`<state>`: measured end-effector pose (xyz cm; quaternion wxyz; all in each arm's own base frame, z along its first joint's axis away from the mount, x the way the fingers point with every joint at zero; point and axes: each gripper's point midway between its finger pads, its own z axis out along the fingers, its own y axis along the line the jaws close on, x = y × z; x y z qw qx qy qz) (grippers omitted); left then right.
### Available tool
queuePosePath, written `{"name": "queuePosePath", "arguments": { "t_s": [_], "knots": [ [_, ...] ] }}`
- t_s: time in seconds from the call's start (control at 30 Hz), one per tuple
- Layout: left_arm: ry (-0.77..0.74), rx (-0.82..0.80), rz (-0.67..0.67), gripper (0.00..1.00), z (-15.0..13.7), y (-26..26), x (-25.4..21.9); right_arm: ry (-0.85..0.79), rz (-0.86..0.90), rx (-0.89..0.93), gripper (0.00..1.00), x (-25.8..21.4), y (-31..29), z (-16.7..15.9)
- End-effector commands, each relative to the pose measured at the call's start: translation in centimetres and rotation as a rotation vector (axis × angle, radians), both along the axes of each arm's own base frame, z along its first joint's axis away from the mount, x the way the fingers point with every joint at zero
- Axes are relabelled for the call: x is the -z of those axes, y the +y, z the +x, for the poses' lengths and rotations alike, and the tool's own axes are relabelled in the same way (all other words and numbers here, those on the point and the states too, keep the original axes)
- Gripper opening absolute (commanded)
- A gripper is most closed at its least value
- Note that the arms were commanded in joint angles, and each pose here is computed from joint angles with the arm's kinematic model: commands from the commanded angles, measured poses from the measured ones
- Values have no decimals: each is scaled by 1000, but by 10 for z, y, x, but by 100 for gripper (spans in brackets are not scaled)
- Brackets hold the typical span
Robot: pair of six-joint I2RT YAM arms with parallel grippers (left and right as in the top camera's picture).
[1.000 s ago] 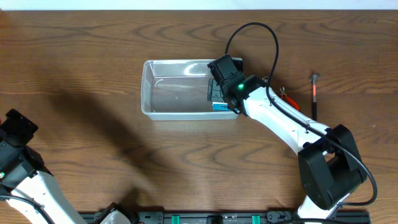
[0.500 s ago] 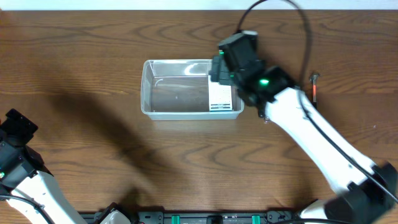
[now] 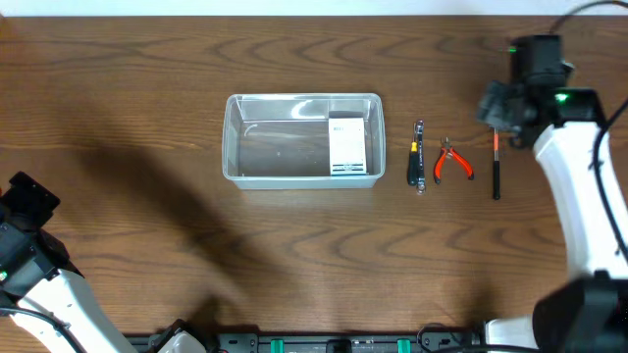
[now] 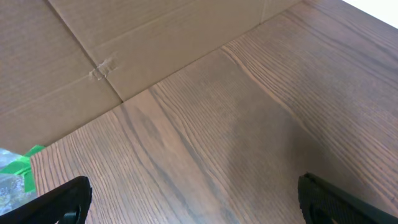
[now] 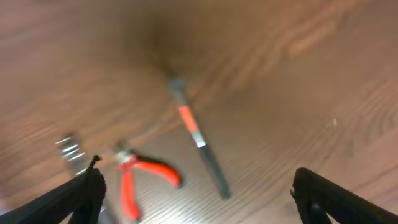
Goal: Pack container
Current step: 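Release the box and move the right gripper to the hammer, then grasp the red-handled hammer by its handle with the right gripper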
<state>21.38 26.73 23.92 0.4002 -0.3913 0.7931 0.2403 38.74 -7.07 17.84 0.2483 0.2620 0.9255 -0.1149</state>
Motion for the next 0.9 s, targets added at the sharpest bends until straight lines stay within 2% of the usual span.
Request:
{"name": "queuePosePath", "arguments": {
  "t_s": [0.0, 0.17, 0.37, 0.6, 0.73, 0.87],
  "knots": [
    [-15, -16, 24, 98, -1, 4, -13, 104, 78, -42, 95, 46, -13, 2],
    [-15, -15, 24, 98, -1, 4, -13, 171, 185, -158, 88, 97, -12, 19],
    [-15, -16, 24, 98, -1, 4, -13, 278, 216, -150, 87, 149, -14, 16],
    [-15, -16, 24, 98, -1, 4, -13, 314, 226, -145, 73, 175, -14, 17],
    [-15, -16, 24, 98, -1, 4, -13, 299, 222, -147, 51, 175, -15, 21],
    [-15, -16, 24, 98, -1, 4, -13, 286, 219, -148, 50, 178, -15, 26]
  ]
}}
